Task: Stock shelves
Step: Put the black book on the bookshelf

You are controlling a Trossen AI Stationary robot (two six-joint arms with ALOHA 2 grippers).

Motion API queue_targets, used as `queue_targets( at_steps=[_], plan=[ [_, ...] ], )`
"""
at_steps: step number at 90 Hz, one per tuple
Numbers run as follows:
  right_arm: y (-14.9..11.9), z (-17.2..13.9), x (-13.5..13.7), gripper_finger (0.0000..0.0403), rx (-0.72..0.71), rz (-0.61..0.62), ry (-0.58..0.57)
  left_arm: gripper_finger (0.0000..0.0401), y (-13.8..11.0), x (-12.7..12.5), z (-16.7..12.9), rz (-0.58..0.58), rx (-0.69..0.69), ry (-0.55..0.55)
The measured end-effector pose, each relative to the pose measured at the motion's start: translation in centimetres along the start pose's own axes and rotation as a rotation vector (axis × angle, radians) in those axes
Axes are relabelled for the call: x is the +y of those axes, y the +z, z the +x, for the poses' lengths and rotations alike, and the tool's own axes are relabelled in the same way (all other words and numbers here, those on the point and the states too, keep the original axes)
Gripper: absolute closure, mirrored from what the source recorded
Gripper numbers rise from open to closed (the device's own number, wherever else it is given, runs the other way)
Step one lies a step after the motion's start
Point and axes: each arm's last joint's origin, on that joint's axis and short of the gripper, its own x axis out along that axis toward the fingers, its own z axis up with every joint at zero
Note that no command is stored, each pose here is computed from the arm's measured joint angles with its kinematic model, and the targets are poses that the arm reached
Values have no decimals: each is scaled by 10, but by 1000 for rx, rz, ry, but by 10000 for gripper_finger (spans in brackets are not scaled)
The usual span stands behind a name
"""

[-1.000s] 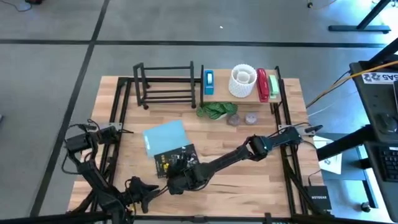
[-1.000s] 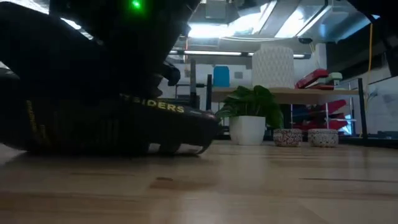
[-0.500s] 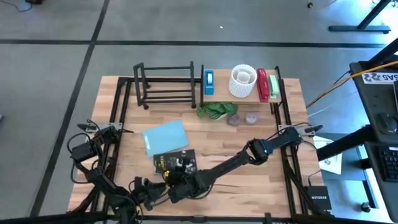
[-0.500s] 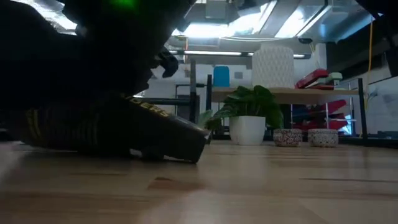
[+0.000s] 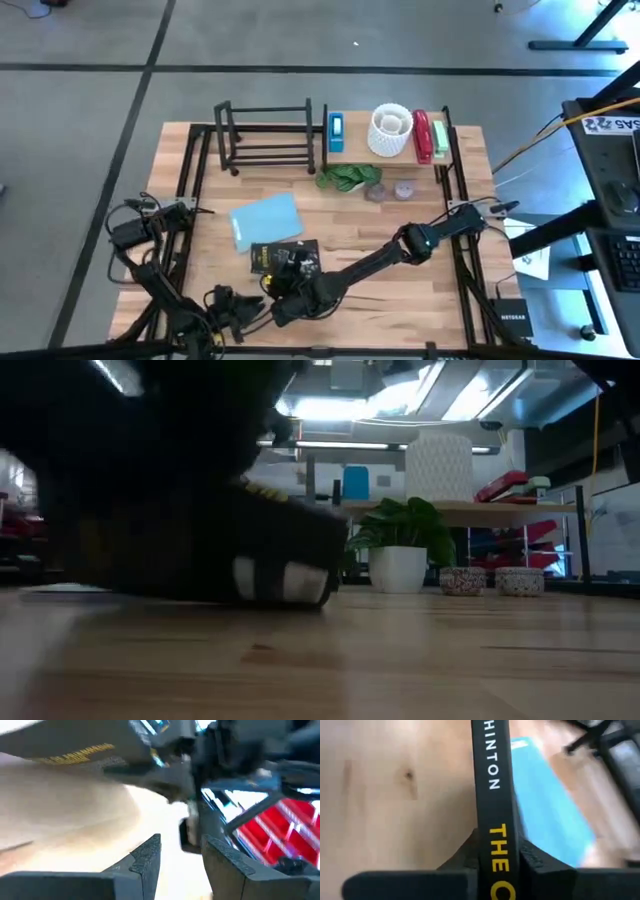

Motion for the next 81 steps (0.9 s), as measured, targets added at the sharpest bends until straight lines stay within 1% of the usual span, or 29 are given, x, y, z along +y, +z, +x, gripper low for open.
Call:
queue_targets(
  at_steps=[6, 13, 22, 26, 29, 37, 51, 62, 68, 74, 78, 81],
  plan=[
    [7, -6, -10, 370, -7, -3, -4, 277, 11, -9, 0, 89, 15, 5],
    [18, -15, -22, 370, -28, -4, -8, 277, 30, -22, 0, 171, 10, -2],
    [31, -26, -41, 370, -55, 3, -16, 277, 54, -37, 0, 227, 16, -4],
    [36, -29, -49, 370, -59, 10, -18, 277, 64, -43, 0, 225, 29, -7],
    [37, -28, -52, 370, -58, 16, -17, 277, 71, -47, -1, 202, 29, -11],
    [41, -30, -59, 370, -56, 26, -12, 277, 87, -55, -1, 92, 3, -14],
    [42, -29, -64, 370, -46, 17, -15, 277, 111, -61, 3, -236, -116, -15],
    [40, -26, -65, 370, -23, 8, 24, 277, 116, -61, 11, -417, -148, -12],
    [40, -25, -65, 370, -17, 10, 50, 277, 120, -62, 13, -541, -152, -17],
    [40, -25, -65, 370, -13, 7, 55, 277, 123, -63, 10, -637, -99, -17],
    [39, -24, -66, 369, -7, -9, 55, 277, 125, -65, 3, -670, 3, -5],
    [38, -25, -66, 368, 1, -30, 55, 277, 129, -67, -3, -679, 111, 9]
  ],
)
